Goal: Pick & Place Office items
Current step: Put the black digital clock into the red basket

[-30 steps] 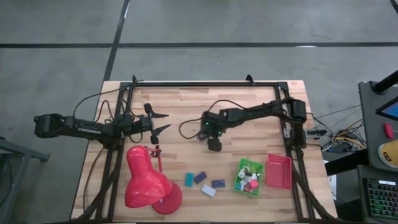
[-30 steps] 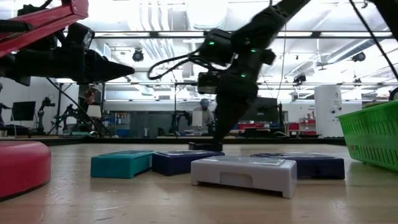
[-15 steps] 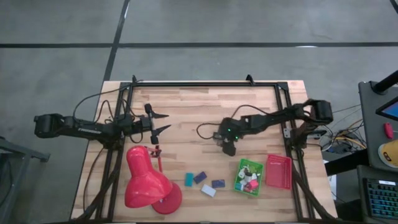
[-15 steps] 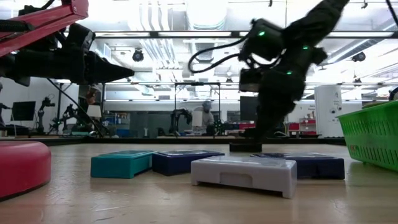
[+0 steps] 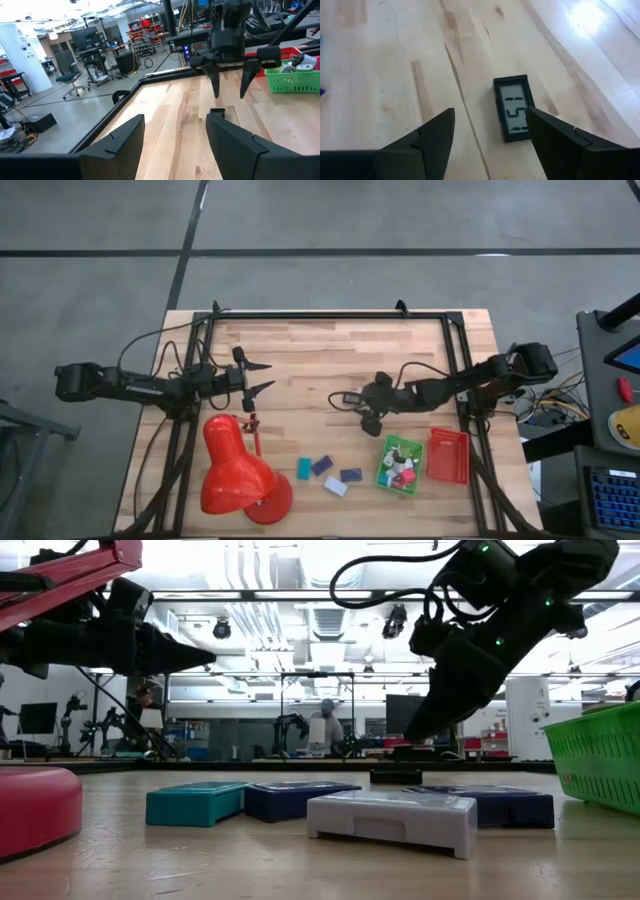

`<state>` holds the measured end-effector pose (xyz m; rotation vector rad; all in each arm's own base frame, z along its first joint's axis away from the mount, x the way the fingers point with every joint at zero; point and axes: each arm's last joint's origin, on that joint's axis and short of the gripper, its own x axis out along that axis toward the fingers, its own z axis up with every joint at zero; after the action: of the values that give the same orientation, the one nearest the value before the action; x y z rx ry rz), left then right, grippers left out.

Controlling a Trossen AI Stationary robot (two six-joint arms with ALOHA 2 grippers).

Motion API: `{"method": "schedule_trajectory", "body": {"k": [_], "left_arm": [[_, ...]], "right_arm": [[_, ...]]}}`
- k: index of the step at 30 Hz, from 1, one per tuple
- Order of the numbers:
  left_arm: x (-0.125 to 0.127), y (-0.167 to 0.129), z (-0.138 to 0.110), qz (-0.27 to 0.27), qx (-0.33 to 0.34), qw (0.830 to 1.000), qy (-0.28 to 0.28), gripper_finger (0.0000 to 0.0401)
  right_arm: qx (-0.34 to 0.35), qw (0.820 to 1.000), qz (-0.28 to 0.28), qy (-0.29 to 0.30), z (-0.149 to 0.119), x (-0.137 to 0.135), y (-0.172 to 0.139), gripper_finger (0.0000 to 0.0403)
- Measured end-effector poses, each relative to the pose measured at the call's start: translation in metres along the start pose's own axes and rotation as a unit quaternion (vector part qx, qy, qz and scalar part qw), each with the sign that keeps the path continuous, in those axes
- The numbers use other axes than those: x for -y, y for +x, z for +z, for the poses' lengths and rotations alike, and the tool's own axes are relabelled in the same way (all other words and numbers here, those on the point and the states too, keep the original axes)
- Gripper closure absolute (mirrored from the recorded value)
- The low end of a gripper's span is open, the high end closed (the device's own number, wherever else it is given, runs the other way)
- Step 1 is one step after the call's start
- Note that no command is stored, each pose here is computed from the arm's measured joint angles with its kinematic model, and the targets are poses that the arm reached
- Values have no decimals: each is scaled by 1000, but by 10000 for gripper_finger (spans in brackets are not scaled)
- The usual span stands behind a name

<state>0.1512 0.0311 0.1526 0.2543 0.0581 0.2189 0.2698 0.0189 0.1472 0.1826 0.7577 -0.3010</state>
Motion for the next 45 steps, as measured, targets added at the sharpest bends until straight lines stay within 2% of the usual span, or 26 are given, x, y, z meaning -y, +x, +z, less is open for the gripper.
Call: {"method": "schedule_trajectory", "body": {"k": [9,15,22,35,45], "left_arm": [[0,0,0,0,-1,1000,0,183],[0,0,0,-1,-1,1000,0,183],[0,0,0,0,-1,1000,0,183],[0,0,-1,-1,-6,1000,0,183],[0,0,-2,-2,-9,1000,0,183]], "right_arm": [[-11,999,-28,-25,-10,1,14,161],[17,998,-50,-46,-19,6,18,170],[42,998,-37,-38,-28,14,19,172],[11,1000,-5,-26,-30,25,46,174],[9,999,-1,-35,-29,24,47,179]]}}
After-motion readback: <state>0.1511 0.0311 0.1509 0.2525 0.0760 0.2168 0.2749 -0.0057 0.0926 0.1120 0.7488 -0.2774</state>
